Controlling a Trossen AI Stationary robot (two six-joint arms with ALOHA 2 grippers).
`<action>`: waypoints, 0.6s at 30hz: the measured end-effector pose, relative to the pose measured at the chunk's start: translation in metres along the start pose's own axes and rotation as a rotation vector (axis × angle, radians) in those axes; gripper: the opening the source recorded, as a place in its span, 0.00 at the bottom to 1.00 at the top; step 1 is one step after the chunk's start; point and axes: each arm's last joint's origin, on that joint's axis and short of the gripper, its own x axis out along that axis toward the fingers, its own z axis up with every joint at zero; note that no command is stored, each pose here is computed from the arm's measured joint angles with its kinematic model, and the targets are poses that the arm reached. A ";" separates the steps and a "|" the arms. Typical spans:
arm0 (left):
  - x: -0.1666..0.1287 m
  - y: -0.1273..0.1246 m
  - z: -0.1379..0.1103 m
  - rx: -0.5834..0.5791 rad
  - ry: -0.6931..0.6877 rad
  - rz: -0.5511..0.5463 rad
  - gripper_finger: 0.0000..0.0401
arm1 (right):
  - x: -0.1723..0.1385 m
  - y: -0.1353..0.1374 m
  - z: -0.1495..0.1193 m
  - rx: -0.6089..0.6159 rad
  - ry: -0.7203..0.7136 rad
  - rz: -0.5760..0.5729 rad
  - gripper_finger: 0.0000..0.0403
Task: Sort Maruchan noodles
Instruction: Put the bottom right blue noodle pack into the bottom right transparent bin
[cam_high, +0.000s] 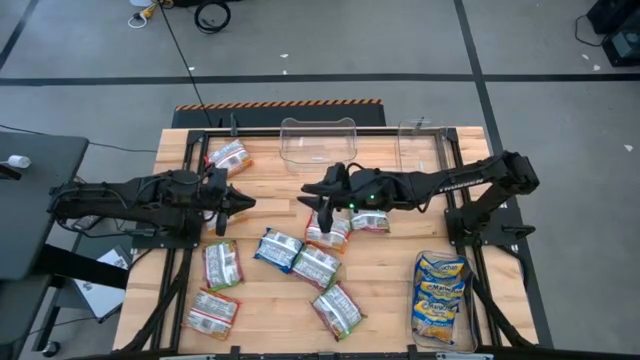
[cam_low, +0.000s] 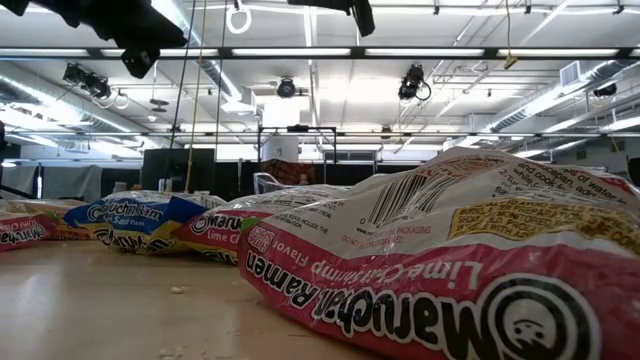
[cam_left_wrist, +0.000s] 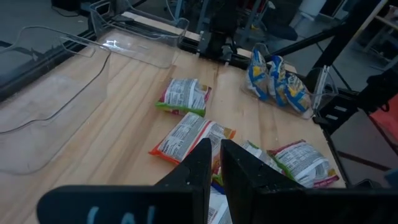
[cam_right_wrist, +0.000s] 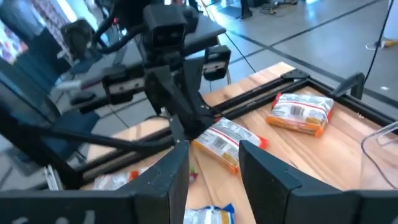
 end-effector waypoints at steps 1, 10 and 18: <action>0.000 0.000 0.000 -0.001 -0.005 -0.001 0.10 | 0.000 0.000 0.001 0.018 -0.011 -0.003 0.36; 0.000 0.000 0.001 0.001 -0.010 -0.003 0.10 | 0.000 -0.007 0.002 0.167 -0.086 -0.186 0.36; 0.000 0.000 0.001 0.001 -0.010 -0.003 0.10 | 0.002 -0.019 0.004 0.300 -0.132 -0.275 0.34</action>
